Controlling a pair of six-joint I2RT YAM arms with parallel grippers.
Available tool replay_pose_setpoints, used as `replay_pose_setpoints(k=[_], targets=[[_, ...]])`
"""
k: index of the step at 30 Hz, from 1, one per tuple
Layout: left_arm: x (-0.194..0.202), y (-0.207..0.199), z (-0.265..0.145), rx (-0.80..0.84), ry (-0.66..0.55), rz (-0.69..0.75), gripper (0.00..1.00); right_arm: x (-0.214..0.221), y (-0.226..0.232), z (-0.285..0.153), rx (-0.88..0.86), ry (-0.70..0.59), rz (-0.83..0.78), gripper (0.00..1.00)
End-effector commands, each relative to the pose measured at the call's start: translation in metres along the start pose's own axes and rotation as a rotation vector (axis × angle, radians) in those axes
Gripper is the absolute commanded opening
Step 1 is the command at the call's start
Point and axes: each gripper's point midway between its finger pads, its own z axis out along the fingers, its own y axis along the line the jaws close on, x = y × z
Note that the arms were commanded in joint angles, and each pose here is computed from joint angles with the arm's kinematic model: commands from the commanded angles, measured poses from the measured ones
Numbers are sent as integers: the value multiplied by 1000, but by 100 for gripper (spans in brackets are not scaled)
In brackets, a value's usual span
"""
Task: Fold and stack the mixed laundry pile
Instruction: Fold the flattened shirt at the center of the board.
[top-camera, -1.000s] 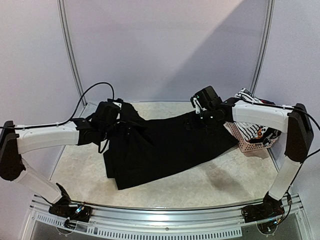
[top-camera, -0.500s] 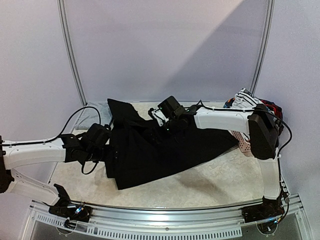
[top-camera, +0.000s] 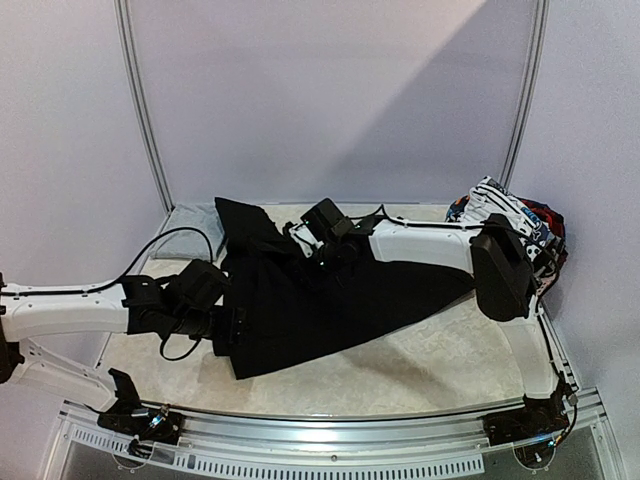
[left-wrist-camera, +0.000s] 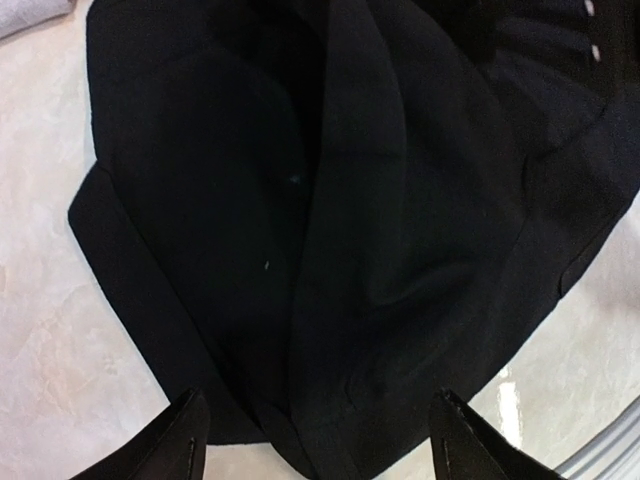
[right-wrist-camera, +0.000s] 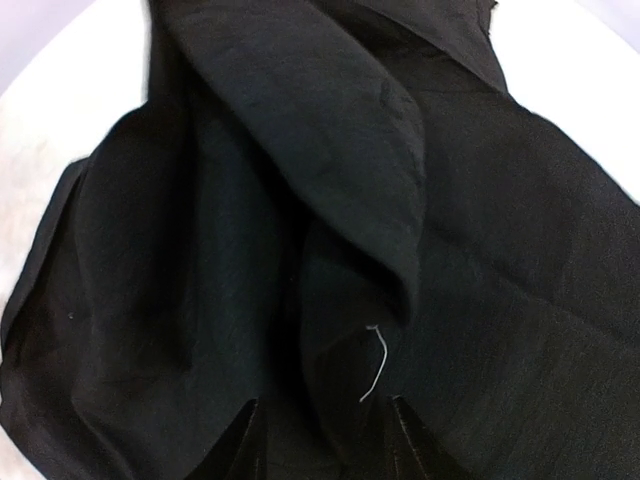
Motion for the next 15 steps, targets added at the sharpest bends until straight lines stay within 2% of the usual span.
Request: replay_pose_setpoints(k=[1,8,15], targets=[[23,-1,-2,17,71,15,77,10,-9,19,38,31,-19,31],[51,-9,7,73,158,9,77,8,-9,22,37,19,-25,0],[69,-8,5,67,199,24,76,-8,-23,4,131,-21,-20,0]])
